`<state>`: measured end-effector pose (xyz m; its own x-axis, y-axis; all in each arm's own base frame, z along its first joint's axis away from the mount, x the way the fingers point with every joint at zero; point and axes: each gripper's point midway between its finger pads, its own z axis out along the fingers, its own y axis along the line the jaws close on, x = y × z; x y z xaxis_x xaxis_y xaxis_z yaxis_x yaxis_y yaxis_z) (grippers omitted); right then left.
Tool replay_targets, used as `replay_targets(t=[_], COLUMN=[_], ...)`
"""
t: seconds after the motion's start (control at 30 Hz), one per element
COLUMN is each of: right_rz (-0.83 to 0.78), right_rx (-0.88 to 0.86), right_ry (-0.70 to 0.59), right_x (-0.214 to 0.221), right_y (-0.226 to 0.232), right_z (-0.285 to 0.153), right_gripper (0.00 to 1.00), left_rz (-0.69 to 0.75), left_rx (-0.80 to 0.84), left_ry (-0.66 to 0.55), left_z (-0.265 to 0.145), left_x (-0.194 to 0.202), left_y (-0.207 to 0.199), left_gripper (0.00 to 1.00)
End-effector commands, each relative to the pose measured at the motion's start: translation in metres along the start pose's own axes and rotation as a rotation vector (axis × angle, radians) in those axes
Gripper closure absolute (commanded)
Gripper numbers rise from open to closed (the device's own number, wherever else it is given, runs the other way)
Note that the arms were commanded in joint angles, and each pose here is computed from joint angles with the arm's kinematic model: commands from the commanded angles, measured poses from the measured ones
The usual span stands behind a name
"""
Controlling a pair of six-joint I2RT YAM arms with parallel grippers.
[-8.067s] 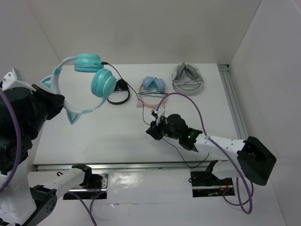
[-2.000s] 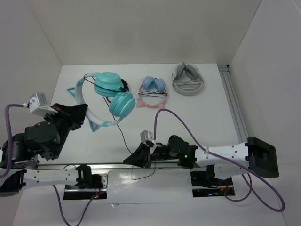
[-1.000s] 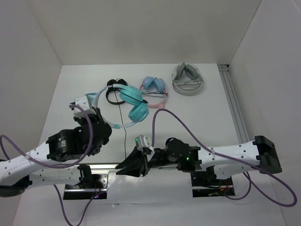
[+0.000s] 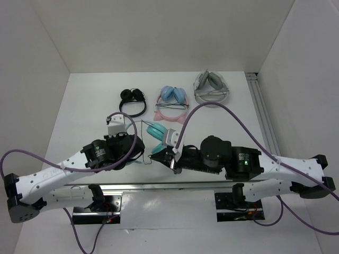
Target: Wrap the headphones
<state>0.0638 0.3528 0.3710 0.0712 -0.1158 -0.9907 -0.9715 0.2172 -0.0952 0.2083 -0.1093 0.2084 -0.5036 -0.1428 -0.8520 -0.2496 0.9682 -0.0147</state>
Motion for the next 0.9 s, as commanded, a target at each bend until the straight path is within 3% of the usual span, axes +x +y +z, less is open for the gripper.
replay_targets(t=[0.0, 0.23, 0.47, 0.63, 0.87], right_rz=[-0.065, -0.125, -0.165, -0.217, -0.334], right_rx=[0.108, 0.258, 0.409, 0.518, 0.812], right_ry=[0.076, 0.101, 0.106, 0.229, 0.334], right_x=[-0.004, -0.017, -0.026, -0.012, -0.011], right_y=[-0.025, -0.055, -0.083, -0.102, -0.141], right_z=[-0.012, -0.025, -0.048, -0.057, -0.074], right_gripper=[1.0, 1.0, 1.0, 1.0, 1.0], left_rz=[0.026, 0.222, 0.276, 0.291, 0.384], left_rx=[0.157, 0.429, 0.608, 0.523, 0.434], left_ry=[0.003, 0.058, 0.089, 0.138, 0.162], left_z=[-0.007, -0.025, -0.047, -0.049, -0.052], left_x=[-0.003, 0.022, 0.042, 0.045, 0.033], left_y=[-0.024, -0.066, -0.086, -0.06, -0.041], left_gripper=[1.0, 1.0, 1.0, 1.0, 1.0])
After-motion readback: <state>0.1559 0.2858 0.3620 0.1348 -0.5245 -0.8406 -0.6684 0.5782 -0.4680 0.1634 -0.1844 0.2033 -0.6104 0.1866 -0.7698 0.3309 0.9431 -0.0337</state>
